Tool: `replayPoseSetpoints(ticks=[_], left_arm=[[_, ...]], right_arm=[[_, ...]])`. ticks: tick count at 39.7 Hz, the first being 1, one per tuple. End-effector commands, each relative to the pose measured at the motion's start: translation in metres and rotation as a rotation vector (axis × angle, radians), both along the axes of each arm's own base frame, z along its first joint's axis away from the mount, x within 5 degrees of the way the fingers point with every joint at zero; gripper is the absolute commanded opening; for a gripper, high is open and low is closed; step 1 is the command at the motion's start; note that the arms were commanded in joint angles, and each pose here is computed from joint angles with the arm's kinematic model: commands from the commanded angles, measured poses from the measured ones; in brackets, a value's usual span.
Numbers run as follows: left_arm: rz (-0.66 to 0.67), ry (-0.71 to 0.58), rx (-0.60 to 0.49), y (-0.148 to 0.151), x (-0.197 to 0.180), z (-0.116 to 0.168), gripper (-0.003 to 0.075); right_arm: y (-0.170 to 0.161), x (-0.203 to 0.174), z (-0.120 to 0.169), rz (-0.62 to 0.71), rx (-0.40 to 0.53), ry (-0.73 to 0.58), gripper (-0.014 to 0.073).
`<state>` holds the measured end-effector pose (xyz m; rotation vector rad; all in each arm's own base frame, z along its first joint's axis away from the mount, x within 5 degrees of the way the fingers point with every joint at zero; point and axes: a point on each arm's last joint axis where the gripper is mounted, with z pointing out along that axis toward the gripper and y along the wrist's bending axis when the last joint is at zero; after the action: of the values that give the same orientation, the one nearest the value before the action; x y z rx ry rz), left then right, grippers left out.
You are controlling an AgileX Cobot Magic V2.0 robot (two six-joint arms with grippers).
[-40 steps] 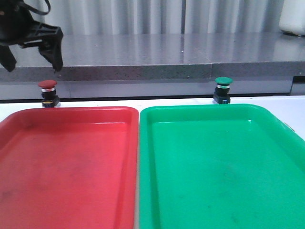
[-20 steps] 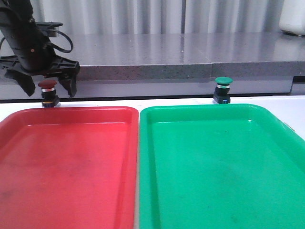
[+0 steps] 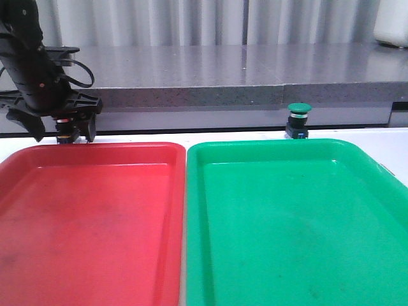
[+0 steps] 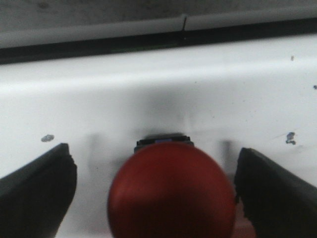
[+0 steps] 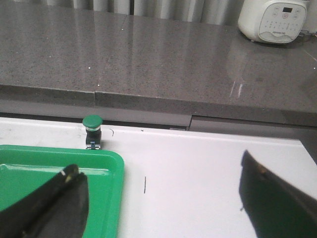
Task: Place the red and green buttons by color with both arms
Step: 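Lift the red button with the left gripper and lower it into the red tray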
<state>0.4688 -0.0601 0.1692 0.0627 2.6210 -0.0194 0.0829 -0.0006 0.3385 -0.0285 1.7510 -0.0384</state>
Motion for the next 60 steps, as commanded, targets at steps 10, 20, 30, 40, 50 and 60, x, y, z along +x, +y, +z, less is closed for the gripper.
replayPoseSetpoints(ticks=[10,20,30,40,50,60], left_arm=[[0.011,-0.120,-0.034,-0.002,0.005,0.035,0.0251],[0.011,-0.127,-0.035,-0.001,0.004,0.037,0.0041],[0.011,-0.216,-0.048,0.000,0.000,0.068,0.0041],[0.013,-0.295,-0.074,0.002,-0.026,0.103,0.0041],[-0.036,-0.268,-0.109,-0.012,-0.100,0.092,0.0041],[-0.182,-0.068,-0.078,-0.054,-0.152,0.065,0.0041]], right_arm=[[-0.001,0.001,0.018,-0.010,-0.003,-0.101,0.0633],[-0.001,0.001,0.018,-0.010,-0.003,-0.101,0.0633],[-0.001,0.001,0.018,-0.010,-0.003,-0.101,0.0633],[-0.001,0.001,0.018,-0.010,-0.003,-0.101,0.0633],[-0.001,0.001,0.018,-0.010,-0.003,-0.101,0.0633],[-0.001,0.001,0.018,-0.010,-0.003,-0.101,0.0633]])
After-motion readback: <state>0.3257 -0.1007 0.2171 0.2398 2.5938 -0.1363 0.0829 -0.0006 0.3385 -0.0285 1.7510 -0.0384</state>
